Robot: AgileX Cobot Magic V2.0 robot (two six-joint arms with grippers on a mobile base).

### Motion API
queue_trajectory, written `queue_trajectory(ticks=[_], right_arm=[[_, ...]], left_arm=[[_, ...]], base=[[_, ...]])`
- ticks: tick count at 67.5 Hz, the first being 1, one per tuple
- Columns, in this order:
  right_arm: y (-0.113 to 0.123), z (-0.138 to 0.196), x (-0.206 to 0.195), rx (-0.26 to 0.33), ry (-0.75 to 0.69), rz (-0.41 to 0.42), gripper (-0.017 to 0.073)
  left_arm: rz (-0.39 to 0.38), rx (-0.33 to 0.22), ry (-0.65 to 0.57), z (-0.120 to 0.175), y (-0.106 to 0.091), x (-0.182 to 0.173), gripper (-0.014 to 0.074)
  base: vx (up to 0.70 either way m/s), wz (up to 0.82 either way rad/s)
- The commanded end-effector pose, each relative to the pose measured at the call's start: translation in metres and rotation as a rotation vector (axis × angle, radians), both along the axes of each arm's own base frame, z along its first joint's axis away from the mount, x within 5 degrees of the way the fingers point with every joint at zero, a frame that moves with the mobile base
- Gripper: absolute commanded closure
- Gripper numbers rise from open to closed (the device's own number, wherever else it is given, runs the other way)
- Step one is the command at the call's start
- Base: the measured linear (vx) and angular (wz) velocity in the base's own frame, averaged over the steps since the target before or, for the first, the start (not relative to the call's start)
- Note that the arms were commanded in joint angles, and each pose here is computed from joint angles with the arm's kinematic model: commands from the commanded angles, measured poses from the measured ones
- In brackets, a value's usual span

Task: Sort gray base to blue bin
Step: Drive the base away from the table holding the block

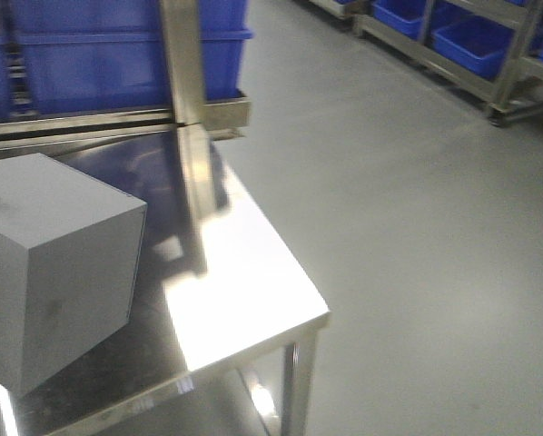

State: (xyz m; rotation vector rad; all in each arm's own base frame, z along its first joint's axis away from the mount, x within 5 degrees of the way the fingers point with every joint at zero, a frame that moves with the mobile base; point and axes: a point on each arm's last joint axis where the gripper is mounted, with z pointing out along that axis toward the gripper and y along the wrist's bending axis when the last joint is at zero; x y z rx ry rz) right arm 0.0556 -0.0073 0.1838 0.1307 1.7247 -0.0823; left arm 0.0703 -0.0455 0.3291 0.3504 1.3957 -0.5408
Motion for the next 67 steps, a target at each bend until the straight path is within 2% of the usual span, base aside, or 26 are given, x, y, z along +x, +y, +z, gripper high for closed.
queue_trajectory(ticks=[1,67], right_arm=[[-0.0008,0.0051,0.002,-0.027,-0.052,-0.005,0.0564],[-0.0008,0.0051,0.002,-0.027,-0.052,-0.005,0.0564]], left_arm=[[-0.005,-0.09,-0.099,0.0186,0.0017,-0.0026,0.059],[-0.005,-0.091,-0.099,0.0187,0.0017,-0.0026,0.059]], base=[[-0.13,-0.62],[-0.05,-0.7]])
